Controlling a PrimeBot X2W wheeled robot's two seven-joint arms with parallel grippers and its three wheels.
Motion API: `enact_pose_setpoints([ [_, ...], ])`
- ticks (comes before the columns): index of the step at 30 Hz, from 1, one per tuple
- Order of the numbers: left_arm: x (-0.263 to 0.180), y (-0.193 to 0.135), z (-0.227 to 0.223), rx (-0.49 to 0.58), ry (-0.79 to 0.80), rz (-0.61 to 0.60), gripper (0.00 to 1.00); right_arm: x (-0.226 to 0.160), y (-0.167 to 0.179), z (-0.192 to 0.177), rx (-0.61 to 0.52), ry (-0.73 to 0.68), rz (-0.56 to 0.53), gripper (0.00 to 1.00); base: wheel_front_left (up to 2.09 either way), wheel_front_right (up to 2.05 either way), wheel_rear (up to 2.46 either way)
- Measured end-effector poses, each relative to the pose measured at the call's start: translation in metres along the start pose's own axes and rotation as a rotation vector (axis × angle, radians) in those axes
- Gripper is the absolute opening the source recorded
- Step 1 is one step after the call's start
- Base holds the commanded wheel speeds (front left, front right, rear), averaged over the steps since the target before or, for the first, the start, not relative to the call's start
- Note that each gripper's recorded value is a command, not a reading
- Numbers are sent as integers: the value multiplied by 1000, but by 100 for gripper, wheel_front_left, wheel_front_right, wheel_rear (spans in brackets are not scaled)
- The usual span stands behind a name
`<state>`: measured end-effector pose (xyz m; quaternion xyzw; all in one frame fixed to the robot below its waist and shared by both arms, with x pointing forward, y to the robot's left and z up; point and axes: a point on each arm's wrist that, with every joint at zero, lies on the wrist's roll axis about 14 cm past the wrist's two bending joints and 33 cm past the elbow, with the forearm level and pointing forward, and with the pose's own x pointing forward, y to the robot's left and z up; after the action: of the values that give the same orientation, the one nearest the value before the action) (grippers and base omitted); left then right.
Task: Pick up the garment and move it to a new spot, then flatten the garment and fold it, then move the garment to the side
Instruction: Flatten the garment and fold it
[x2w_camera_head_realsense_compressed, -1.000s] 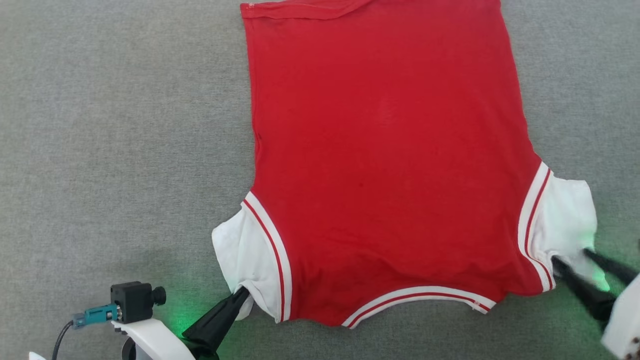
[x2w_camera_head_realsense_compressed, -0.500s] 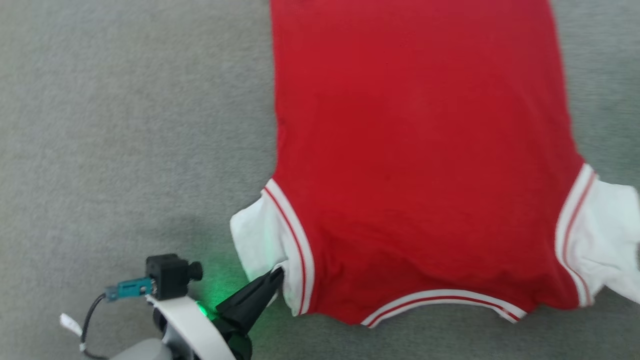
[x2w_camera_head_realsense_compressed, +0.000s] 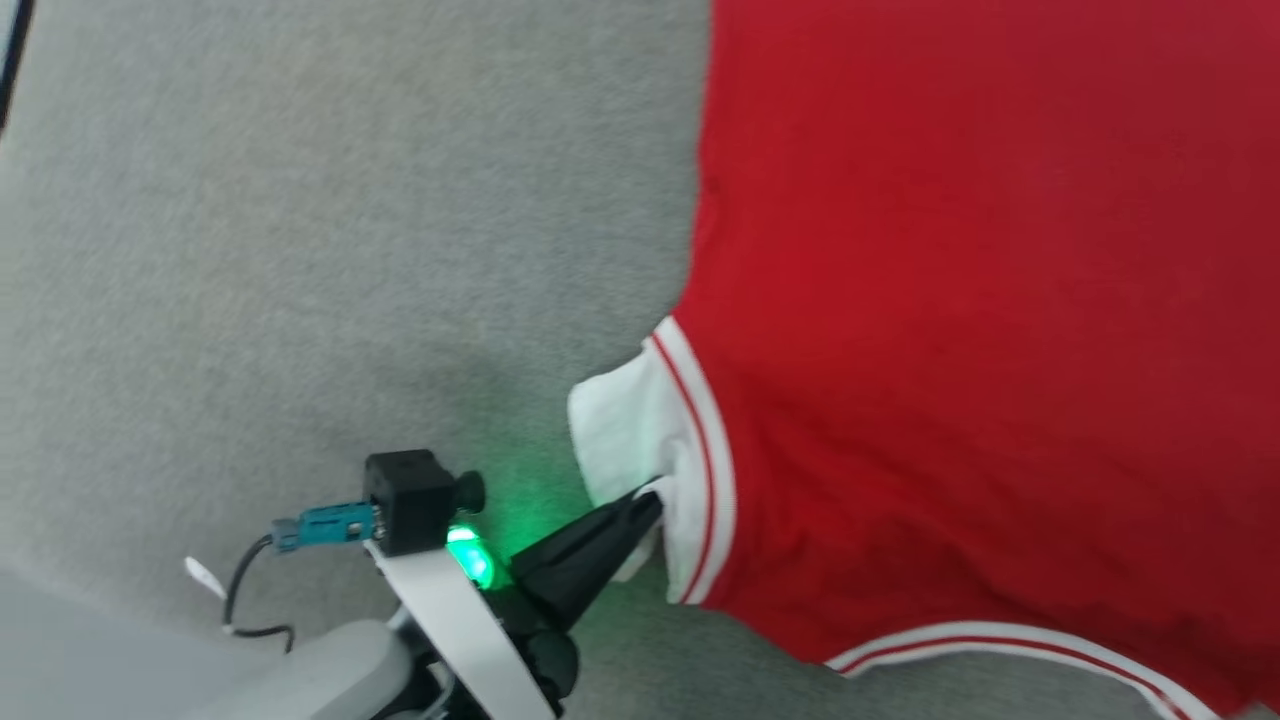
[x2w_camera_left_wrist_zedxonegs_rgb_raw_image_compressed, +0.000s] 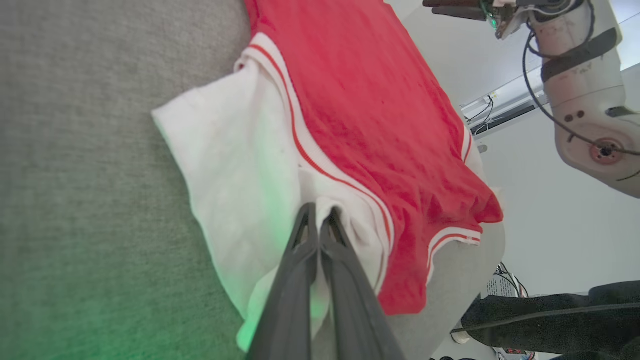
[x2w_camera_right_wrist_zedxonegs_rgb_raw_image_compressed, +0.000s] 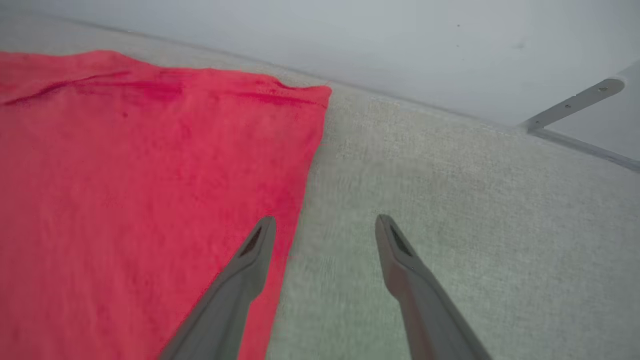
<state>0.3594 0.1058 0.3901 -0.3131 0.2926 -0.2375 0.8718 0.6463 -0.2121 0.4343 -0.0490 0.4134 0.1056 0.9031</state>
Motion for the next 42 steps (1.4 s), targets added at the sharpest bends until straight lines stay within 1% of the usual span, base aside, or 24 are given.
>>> enact_pose_setpoints([
  [2,1,1,-2,-12,1,6,0,18,1,7,23,16,-3,100,0,0,0],
  [5,-2,1,-4,-41,0,21,0,46,9,0,51,73,10,100,0,0,0],
  [8,-6,7,-4,-53,-1,48,0,68,18,-4,50,107,13,100,0,0,0],
  [11,-7,10,-5,-62,3,57,0,83,23,-6,61,138,19,100,0,0,0],
  [16,-4,12,-3,-68,4,59,0,97,25,-8,40,178,3,100,0,0,0],
  [17,-3,13,-3,-67,2,58,0,99,26,-8,38,179,5,82,0,0,0],
  [18,-2,13,-2,-65,2,58,0,100,26,-7,38,179,5,39,0,0,0],
  [19,-1,13,-2,-63,1,56,0,100,25,-7,38,177,4,0,0,0,0],
  [24,6,14,5,-57,-18,42,0,99,22,0,67,122,12,0,0,0,0],
  [28,6,15,12,-44,-35,43,0,90,22,4,77,96,20,0,0,0,0],
  [33,-1,13,19,-23,-58,41,0,54,11,-5,14,86,19,0,0,0,0],
  [38,-7,8,24,2,-64,23,0,12,-5,-28,-60,109,20,0,0,0,0],
  [42,-11,3,25,20,-63,5,0,-20,-12,-67,-97,164,43,0,0,0,0],
])
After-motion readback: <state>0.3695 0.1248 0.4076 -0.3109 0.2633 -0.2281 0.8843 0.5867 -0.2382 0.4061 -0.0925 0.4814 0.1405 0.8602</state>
